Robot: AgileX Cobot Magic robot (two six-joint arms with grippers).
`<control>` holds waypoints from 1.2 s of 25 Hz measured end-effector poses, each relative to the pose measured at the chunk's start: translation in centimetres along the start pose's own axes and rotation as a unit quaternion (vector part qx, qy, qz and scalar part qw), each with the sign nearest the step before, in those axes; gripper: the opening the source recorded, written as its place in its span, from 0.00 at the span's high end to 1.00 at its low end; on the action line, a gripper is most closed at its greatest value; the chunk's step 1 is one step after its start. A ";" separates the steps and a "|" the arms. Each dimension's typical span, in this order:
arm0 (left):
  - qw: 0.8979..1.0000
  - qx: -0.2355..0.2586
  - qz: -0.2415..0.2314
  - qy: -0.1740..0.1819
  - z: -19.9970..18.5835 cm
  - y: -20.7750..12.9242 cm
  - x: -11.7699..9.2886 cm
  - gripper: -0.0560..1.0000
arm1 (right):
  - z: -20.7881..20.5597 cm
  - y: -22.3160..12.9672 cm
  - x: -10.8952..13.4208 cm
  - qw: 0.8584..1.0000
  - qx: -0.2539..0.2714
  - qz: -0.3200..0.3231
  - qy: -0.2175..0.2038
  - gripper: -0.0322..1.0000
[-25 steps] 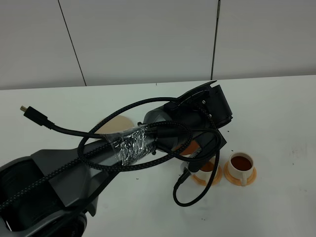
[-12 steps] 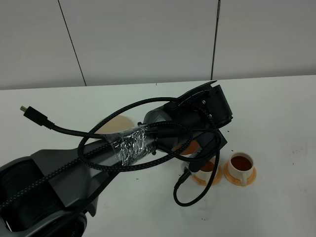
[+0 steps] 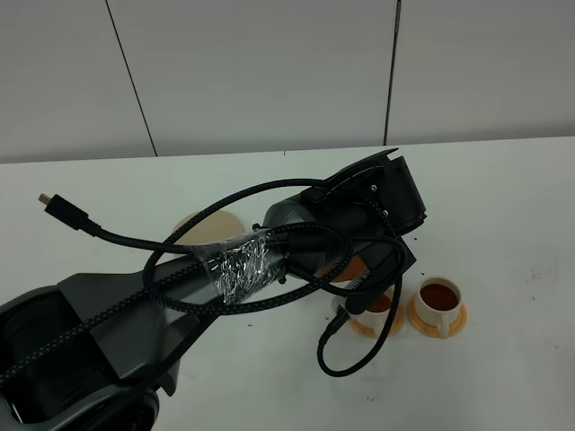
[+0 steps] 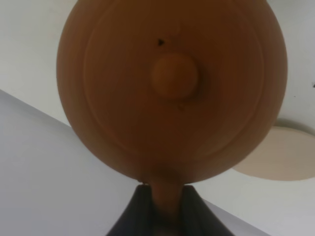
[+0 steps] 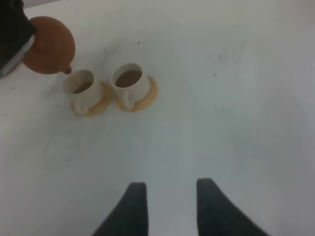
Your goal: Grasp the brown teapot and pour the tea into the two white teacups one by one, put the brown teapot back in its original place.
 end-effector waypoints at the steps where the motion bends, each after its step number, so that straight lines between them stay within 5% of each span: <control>1: 1.000 0.000 0.000 0.002 0.0 0.0 0.1 0.79 | 0.0 0.0 0.0 1.000 0.000 0.000 0.000 0.73; 30: 1.000 0.007 0.014 -0.002 1.1 0.7 0.2 0.79 | 0.0 0.0 0.0 1.000 0.000 0.000 0.000 0.73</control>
Point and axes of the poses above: a point on each arm's last joint axis where the gripper is mounted, z pointing out along that axis toward the gripper, x along the wrist's bending axis when the last joint is at zero, y = z × x, the point moved 4 cm from there along z, pointing out along that axis toward the gripper, and after that the axes turned 13 degrees about z, right-handed, at the moved point
